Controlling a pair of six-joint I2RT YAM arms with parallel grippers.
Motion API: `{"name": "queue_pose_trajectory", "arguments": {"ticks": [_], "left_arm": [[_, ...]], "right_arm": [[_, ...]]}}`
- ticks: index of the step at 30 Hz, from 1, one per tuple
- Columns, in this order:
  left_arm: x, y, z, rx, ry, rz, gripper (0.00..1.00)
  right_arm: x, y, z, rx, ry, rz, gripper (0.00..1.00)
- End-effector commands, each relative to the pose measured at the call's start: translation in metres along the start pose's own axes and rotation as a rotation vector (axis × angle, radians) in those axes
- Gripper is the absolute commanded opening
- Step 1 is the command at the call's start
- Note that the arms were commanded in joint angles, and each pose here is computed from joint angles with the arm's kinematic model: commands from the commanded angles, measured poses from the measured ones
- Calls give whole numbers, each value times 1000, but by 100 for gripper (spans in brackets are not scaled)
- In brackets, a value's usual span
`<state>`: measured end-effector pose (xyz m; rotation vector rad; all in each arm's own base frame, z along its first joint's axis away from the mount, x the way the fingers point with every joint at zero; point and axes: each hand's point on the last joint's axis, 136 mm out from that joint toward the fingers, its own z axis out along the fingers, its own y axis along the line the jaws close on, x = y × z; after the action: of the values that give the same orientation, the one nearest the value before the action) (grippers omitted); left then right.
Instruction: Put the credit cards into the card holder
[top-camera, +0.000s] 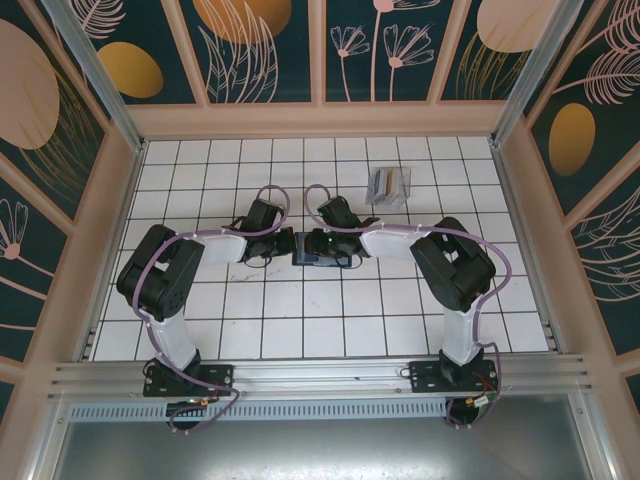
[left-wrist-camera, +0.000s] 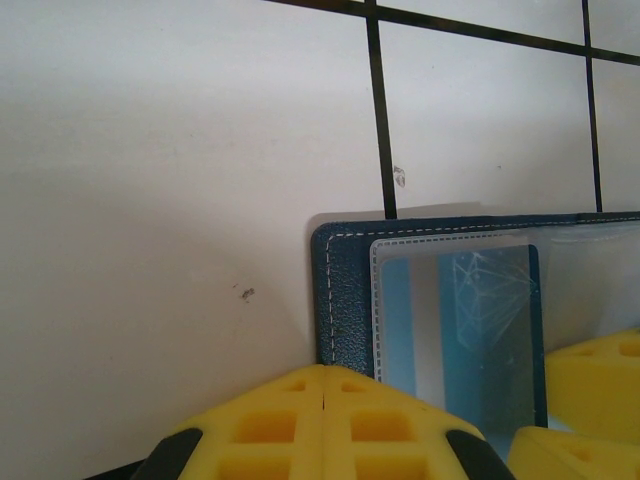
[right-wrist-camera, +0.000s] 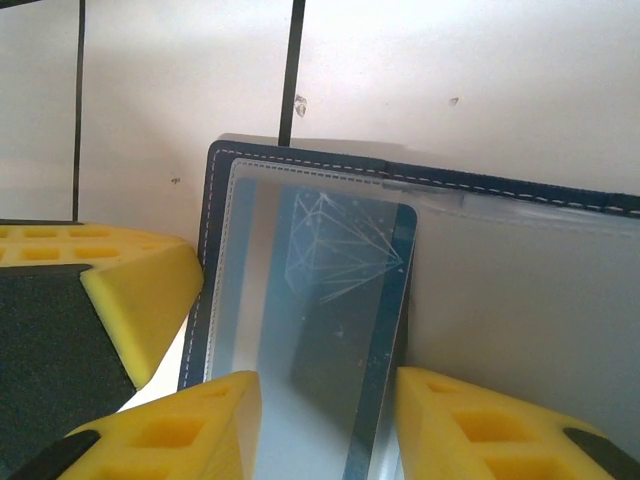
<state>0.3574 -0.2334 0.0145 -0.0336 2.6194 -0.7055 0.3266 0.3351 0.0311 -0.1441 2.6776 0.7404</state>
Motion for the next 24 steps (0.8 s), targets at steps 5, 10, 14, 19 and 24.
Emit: {"name": "queue_pose_trajectory", "arguments": {"ticks": [5,10,14,19,24], "left_arm": [[45,32,6,-94,142,-49,0],[44,30,6,-87,142,-54,0],[43,29,5,-86,138,-53,0],[44,30,6,-90,146,-58,0],[39,39,3,-143,124,-79,0]], "right_arm": [[14,5,-2,-12,48,2,37],[14,19,6,-77,65,15,37],[12,25,6,-84,58,-3,38],[10,14,-2,-22,41,-42,40],[2,4,-27,32,0,-66,43]]}}
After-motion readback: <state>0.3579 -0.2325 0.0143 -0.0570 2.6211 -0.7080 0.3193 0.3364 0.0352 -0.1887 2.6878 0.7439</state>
